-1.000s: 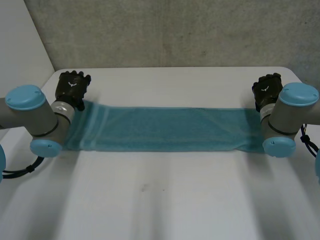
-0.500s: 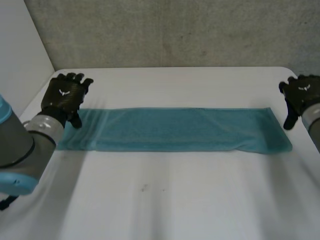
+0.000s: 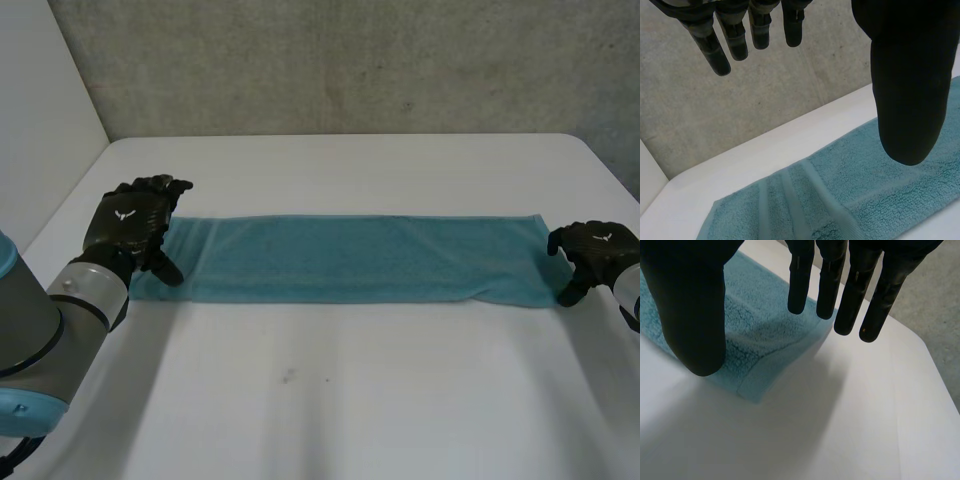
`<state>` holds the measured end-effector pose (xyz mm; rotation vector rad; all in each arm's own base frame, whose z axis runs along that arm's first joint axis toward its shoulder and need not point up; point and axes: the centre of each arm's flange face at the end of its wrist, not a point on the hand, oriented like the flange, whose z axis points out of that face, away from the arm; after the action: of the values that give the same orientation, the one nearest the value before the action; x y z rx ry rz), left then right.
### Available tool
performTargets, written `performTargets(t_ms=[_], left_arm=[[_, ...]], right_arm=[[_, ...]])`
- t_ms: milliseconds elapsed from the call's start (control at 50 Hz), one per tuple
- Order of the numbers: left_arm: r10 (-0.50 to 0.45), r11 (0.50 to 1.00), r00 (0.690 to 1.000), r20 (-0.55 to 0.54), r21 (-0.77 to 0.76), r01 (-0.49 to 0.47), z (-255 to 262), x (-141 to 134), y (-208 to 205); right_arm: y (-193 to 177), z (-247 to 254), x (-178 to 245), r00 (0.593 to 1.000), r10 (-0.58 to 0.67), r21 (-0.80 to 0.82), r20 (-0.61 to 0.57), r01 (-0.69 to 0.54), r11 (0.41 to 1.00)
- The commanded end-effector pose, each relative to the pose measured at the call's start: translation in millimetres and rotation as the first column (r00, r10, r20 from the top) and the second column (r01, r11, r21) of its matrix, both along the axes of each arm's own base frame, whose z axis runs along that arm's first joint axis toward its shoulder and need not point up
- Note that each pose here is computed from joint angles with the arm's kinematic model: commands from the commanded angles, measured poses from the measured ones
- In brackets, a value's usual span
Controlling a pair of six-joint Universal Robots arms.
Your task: Fold the laundry
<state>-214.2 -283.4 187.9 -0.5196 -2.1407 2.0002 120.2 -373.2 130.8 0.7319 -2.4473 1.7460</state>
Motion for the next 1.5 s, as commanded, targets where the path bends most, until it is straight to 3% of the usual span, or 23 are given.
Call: performTargets(t_ms=[20,320,400,480,520,540,580,640,780,880,920,980,1020,1040,1060,1120,1140,1180,1200,1240,1260,1360,1500], left_arm=[[-0.002,1.0,1.0,0.005,0.004,0.002,-2,0,1],[-0.003,1.0,1.0,0.008,0.016,0.003,-5,0,3],[-0.009,1.0,1.0,0.007,0.018,0.009,-5,-1,6],[-0.015,1.0,1.0,0.007,0.018,0.015,-4,-2,9],[-0.014,1.0,1.0,0.005,0.012,0.014,-2,-2,9],[-0.014,1.0,1.0,0.005,0.012,0.014,-2,-2,9],[-0.014,1.0,1.0,0.005,0.004,0.014,0,-2,9],[-0.012,1.0,1.0,0.004,0.005,0.012,0,-2,9],[-0.009,1.0,1.0,0.005,0.004,0.009,0,-1,8],[-0.006,1.0,1.0,0.005,0.004,0.006,0,0,8],[-0.005,1.0,1.0,0.005,0.004,0.005,0,0,7],[-0.002,1.0,1.0,0.005,0.002,0.002,0,1,7],[0.0,1.0,1.0,0.005,0.001,0.0,1,1,7],[0.0,1.0,1.0,0.005,0.001,0.0,1,1,7],[0.001,1.0,1.0,0.004,-0.003,-0.001,2,1,6],[0.008,1.0,1.0,0.0,-0.012,-0.008,5,3,6],[0.008,1.0,1.0,0.0,-0.012,-0.008,5,3,6],[0.009,1.0,1.0,0.0,-0.013,-0.009,6,3,6],[0.009,1.0,1.0,0.0,-0.013,-0.009,6,3,6],[0.009,1.0,1.0,-0.001,-0.018,-0.009,8,3,6],[0.009,1.0,1.0,-0.001,-0.018,-0.009,8,3,6],[0.009,1.0,1.0,-0.002,-0.021,-0.009,9,3,7],[0.005,1.0,1.0,-0.003,-0.019,-0.005,9,3,7]], right_arm=[[-1,-7,-1,1.0,-0.01,0.018,-0.008,0.01,1.0],[-7,-17,-5,1.0,-0.024,0.035,-0.017,0.025,0.999],[-18,-8,-25,0.992,-0.108,-0.001,-0.071,0.108,0.994],[-27,0,-52,0.961,-0.237,-0.046,-0.14,0.233,0.971],[-37,11,-84,0.903,-0.365,-0.096,-0.226,0.352,0.931],[-37,11,-84,0.903,-0.365,-0.096,-0.227,0.353,0.931],[-44,20,-110,0.841,-0.439,-0.145,-0.316,0.415,0.898],[-49,29,-124,0.8,-0.468,-0.187,-0.375,0.429,0.884],[-57,53,-115,0.801,-0.469,-0.258,-0.373,0.396,0.881],[-55,83,-51,0.871,-0.382,-0.337,-0.308,0.275,0.9],[-44,102,12,0.928,-0.268,-0.387,-0.259,0.155,0.909],[-35,110,46,0.951,-0.198,-0.41,-0.239,0.086,0.908],[-6,126,115,0.979,-0.036,-0.455,-0.202,-0.061,0.888],[-6,126,116,0.979,-0.035,-0.455,-0.202,-0.062,0.888],[10,133,148,0.981,0.05,-0.481,-0.187,-0.135,0.867],[44,126,209,0.958,0.233,-0.493,-0.168,-0.286,0.821],[45,126,209,0.958,0.234,-0.493,-0.167,-0.287,0.821],[82,98,265,0.894,0.419,-0.468,-0.161,-0.442,0.765],[82,98,266,0.893,0.419,-0.467,-0.161,-0.443,0.765],[115,68,303,0.826,0.538,-0.429,-0.167,-0.552,0.715],[115,68,303,0.826,0.539,-0.429,-0.167,-0.553,0.714],[161,-1,338,0.731,0.657,-0.313,-0.186,-0.678,0.666],[165,-2,341,0.738,0.648,-0.317,-0.186,-0.67,0.671]])
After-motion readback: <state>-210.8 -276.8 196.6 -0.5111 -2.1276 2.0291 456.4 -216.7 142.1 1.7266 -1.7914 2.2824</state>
